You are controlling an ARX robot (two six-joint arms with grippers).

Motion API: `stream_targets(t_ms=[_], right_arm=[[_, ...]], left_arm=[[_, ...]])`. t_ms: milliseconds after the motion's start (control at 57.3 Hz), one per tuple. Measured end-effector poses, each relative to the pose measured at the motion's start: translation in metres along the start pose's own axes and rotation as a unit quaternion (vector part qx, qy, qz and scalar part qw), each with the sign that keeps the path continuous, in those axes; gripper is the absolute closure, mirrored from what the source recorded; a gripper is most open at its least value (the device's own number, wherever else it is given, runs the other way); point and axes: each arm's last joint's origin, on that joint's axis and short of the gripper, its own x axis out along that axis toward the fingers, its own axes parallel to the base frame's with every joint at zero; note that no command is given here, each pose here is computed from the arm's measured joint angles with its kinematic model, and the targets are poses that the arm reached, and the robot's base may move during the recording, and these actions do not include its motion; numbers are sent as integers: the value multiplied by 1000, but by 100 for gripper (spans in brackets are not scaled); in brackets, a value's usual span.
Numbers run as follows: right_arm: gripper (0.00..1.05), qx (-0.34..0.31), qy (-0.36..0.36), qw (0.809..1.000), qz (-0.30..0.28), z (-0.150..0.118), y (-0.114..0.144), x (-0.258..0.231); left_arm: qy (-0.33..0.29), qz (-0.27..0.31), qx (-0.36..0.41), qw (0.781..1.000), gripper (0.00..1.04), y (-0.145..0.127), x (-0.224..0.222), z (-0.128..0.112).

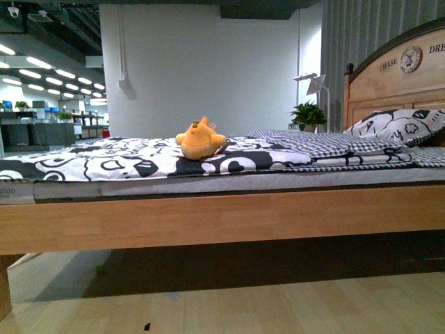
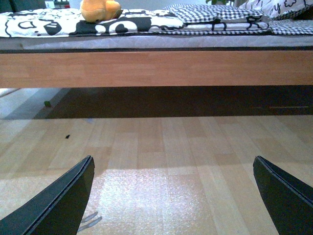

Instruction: Put away toys

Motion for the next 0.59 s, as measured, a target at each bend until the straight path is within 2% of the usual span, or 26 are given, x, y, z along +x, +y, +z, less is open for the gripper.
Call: stream_targets(t_ms=[593], right_arm=[[7,0,0,1000,0,0,0,0]], left_arm=[[0,0,0,1000,6,0,0,0]])
